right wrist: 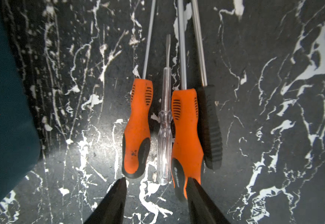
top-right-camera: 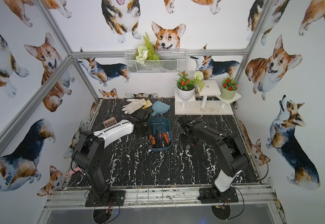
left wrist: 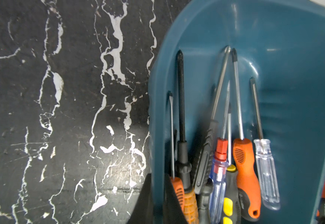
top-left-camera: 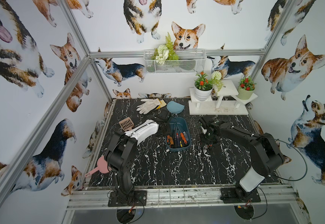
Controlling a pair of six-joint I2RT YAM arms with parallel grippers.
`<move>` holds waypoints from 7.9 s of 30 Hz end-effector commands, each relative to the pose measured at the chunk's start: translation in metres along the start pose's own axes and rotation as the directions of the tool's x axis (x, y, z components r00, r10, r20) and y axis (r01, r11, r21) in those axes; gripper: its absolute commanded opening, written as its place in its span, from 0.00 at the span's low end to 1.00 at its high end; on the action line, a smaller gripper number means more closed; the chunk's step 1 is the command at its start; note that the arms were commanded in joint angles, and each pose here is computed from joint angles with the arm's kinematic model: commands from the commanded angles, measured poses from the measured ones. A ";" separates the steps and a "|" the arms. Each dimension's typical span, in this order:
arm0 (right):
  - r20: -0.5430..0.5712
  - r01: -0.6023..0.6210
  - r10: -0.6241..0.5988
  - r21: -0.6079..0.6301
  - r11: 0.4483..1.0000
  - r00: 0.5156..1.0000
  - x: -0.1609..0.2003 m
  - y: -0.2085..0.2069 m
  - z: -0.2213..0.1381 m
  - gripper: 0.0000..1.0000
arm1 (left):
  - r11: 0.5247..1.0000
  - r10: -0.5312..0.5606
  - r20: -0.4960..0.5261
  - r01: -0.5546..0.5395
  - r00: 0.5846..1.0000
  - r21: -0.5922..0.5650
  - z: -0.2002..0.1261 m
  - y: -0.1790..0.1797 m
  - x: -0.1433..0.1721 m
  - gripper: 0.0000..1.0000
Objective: Take out the screwdriver from the storage box
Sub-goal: Place the screwdriver at the center of the board, then pick up the screwdriver from the storage box, then place the screwdriver at the center of the board.
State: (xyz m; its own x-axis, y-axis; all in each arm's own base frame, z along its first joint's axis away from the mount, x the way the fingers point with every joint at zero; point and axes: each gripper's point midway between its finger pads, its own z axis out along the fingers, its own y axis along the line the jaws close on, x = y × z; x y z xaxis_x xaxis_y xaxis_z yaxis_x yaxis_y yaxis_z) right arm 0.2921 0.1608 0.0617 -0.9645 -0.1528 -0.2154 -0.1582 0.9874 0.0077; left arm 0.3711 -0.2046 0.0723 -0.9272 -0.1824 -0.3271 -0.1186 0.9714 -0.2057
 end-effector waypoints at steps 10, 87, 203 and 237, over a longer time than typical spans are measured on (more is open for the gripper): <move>0.192 0.013 0.026 -0.197 0.980 0.981 -0.031 0.036 -0.057 0.75 | 0.999 -0.014 0.022 0.013 1.000 0.033 0.000 -0.007 -0.006 0.00; -0.192 0.188 -0.167 0.094 0.978 0.967 -0.028 0.094 0.071 0.41 | 0.999 -0.024 0.042 0.021 0.999 0.049 -0.009 -0.008 -0.008 0.00; -0.048 -0.038 0.041 0.071 0.997 0.998 -0.028 -0.005 0.018 0.13 | 0.998 -0.034 0.030 0.033 0.999 0.044 -0.006 -0.008 -0.007 0.00; 0.145 -0.059 0.082 -0.157 0.986 0.986 -0.060 0.029 -0.043 0.60 | 0.998 -0.035 0.039 0.033 0.999 0.048 -0.008 -0.009 -0.008 0.00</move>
State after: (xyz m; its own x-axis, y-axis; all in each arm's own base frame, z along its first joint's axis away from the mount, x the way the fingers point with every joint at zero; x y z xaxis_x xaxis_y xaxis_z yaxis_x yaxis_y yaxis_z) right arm 0.3311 0.1844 0.1037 -0.9449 -0.0826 -0.3168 -0.1243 0.9857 0.1139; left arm 0.3710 -0.2071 0.0768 -0.9202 -0.2121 -0.3289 -0.1377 0.9622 -0.2351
